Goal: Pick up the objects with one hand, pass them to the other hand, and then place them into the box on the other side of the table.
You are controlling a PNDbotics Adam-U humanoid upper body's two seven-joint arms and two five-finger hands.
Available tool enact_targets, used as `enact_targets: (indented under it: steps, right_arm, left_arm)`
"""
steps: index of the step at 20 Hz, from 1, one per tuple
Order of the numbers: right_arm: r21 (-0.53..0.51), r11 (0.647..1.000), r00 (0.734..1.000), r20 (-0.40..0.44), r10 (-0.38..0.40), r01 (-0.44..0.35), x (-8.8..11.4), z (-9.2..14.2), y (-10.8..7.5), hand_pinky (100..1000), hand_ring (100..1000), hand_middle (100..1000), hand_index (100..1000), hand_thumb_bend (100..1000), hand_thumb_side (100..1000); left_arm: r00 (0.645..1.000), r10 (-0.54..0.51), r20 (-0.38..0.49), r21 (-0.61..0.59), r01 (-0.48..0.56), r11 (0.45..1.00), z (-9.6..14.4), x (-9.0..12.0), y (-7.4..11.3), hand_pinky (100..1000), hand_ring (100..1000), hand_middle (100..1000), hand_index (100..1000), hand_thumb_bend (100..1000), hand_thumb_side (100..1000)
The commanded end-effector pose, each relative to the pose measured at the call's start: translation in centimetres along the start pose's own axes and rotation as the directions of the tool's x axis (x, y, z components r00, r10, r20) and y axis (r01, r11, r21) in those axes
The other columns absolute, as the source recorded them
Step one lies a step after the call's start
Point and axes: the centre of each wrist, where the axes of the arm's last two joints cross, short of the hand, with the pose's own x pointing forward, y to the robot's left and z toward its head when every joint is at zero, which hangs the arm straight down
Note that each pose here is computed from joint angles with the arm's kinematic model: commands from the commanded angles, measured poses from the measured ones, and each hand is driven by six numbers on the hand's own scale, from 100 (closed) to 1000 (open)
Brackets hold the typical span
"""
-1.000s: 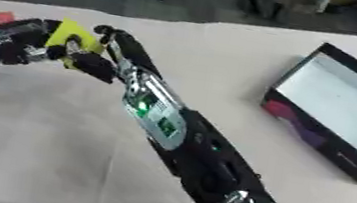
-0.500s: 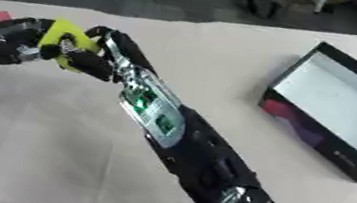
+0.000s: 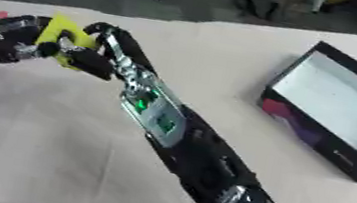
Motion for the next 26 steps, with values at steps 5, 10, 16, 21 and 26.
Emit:
enact_targets:
  steps: [5,10,16,21,26]
  right_arm:
    - [-0.059,0.997,0.998,-0.011,-0.054,0.054,-0.9,-0.5,-0.4,100,140,115,243,100,425]
    - [-0.072,0.995,0.997,-0.014,-0.07,0.068,-1.2,-0.5,-0.5,100,125,100,220,100,425]
    - [-0.083,0.994,0.997,-0.012,-0.074,0.073,-1.4,-0.5,-0.5,100,121,100,205,100,425]
    - [-0.096,0.993,0.997,-0.011,-0.076,0.074,-1.4,-0.5,-0.6,100,119,100,199,100,425]
    - [-0.098,0.992,0.997,-0.009,-0.076,0.074,-1.6,-0.5,-0.8,100,120,100,198,100,424]
  left_arm:
    - [0.989,-0.088,0.122,-0.083,0.098,0.992,-2.2,2.7,0.0,755,546,528,653,100,552]
    - [0.986,-0.099,0.135,-0.08,0.11,0.991,-2.0,2.6,-0.1,770,577,570,698,100,749]
    - [0.98,-0.114,0.164,-0.086,0.129,0.988,-2.2,2.7,-0.4,782,601,598,731,100,870]
    - [0.981,-0.111,0.157,-0.083,0.125,0.989,-1.9,2.4,-0.6,785,608,608,745,168,944]
    - [0.988,-0.079,0.133,-0.065,0.088,0.994,-1.4,1.8,-0.5,785,610,613,757,235,1000]
